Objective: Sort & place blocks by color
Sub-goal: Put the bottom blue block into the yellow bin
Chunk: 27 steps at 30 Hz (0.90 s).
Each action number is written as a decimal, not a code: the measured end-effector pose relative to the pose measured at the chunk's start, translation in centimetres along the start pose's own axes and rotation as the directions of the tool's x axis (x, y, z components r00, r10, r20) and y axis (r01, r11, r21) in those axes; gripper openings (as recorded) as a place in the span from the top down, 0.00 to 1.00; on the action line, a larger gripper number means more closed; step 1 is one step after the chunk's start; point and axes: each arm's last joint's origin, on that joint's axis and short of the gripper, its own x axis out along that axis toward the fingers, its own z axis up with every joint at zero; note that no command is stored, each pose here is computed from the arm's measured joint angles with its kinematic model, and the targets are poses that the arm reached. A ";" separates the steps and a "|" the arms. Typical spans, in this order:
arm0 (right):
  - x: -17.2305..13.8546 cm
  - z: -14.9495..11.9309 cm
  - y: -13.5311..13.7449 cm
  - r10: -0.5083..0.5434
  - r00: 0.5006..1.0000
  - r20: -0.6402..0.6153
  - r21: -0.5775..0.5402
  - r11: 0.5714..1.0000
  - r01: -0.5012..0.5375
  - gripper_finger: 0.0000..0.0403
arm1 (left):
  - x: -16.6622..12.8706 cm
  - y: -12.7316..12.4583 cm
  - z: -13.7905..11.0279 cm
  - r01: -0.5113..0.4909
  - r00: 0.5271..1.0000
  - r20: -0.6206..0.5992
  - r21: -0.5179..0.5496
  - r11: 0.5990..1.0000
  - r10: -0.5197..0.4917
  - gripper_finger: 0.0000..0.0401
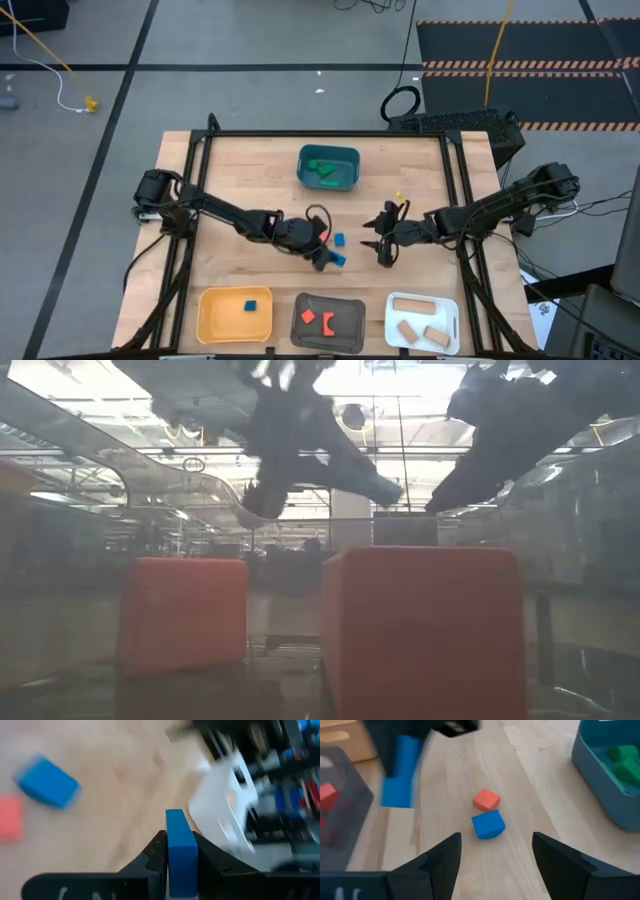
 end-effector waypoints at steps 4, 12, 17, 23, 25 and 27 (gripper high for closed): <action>0.3 -0.4 0.1 0.017 1.000 -0.015 0.018 1.000 -0.017 0.44 | -1.0 -2.2 -2.0 0.047 0.997 -0.069 0.012 0.999 -0.046 0.85; 2.2 -0.5 0.7 0.037 0.998 0.044 0.022 0.999 -0.038 0.46 | -6.5 -6.5 -6.8 -0.033 0.994 -0.106 -0.018 0.999 0.031 0.85; 3.3 -0.4 1.1 0.054 0.993 0.107 0.060 0.996 -0.060 0.46 | -9.9 -7.8 -11.0 -0.134 0.978 -0.174 -0.113 0.984 0.114 0.85; 4.1 -0.4 0.8 -0.023 0.990 0.142 0.338 0.941 -0.026 0.46 | -12.2 -7.5 -15.6 -0.301 0.927 -0.298 -0.228 0.926 0.228 0.85; 4.4 -0.5 0.8 -0.032 0.988 0.151 0.386 0.922 -0.029 0.46 | -12.8 -7.3 -16.7 -0.351 0.908 -0.324 -0.243 0.904 0.265 0.85; 4.6 -0.5 0.9 -0.049 0.985 0.164 0.409 0.912 -0.023 0.46 | -13.4 -6.8 -17.5 -0.414 0.883 -0.341 -0.246 0.876 0.322 0.85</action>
